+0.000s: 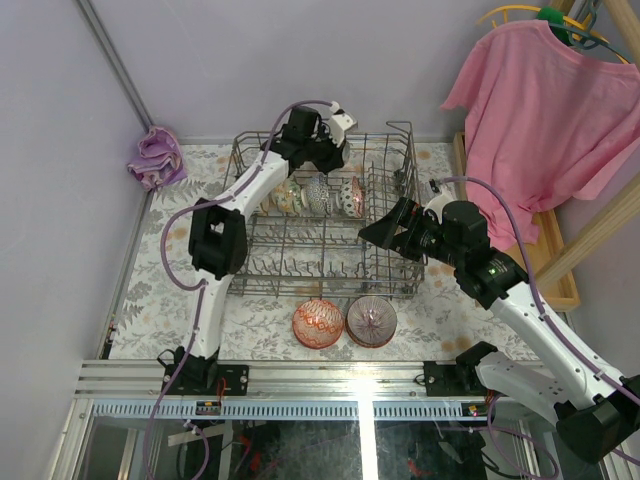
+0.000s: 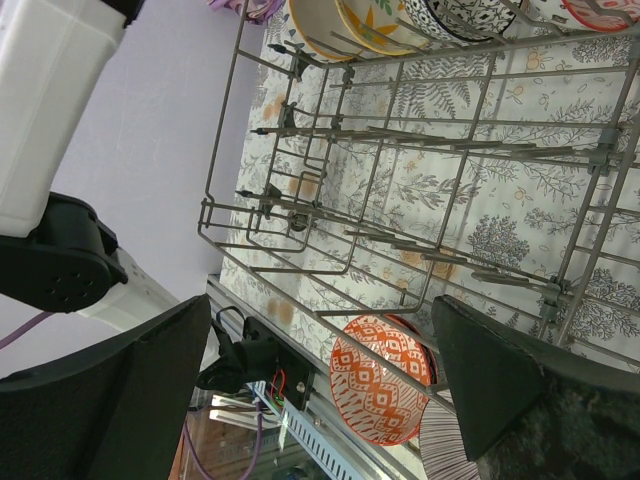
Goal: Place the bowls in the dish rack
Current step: Adjust the bowl in the dish rack.
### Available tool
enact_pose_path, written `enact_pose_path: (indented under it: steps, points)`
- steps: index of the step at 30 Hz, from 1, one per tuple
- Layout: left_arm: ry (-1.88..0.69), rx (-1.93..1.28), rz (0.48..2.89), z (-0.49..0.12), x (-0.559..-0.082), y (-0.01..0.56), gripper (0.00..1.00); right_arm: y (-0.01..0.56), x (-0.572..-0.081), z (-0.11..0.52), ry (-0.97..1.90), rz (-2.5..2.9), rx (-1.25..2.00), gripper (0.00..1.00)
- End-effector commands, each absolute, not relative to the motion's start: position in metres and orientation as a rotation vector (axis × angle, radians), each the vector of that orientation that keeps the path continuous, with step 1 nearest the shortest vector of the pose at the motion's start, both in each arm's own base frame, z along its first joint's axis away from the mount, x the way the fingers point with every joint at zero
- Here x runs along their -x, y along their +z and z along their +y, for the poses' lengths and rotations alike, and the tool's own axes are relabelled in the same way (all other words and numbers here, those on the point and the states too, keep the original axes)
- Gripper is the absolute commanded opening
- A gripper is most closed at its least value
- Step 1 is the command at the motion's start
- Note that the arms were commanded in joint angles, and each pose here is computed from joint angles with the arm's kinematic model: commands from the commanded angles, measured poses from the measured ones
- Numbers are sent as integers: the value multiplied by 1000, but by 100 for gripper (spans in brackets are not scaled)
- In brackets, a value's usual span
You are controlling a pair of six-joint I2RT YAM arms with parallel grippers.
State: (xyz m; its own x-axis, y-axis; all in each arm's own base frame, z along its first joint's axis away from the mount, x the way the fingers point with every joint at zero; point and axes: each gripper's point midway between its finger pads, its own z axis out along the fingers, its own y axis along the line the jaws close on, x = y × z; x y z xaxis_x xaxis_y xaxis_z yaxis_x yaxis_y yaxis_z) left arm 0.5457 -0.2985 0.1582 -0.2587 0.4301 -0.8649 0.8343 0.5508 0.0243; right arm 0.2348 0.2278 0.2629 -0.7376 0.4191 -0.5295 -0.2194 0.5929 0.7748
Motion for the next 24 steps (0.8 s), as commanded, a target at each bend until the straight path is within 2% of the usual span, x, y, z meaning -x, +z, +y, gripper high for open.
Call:
enact_pose_path:
  steps: [1, 10, 20, 24]
  points:
    - [-552, -921, 1690, -298, -560, 242, 0, 275, -230, 226, 1172, 2084, -137, 100]
    - [-844, -818, 1525, -330, -528, 319, 0, 291, -225, 220, 1164, 2054, -140, 99]
    - [-1462, -572, 1298, -359, -459, 380, 0, 322, -207, 200, 1132, 1994, -144, 100]
    - [-1665, -454, 1271, -367, -451, 378, 0, 330, -198, 191, 1119, 1976, -155, 100]
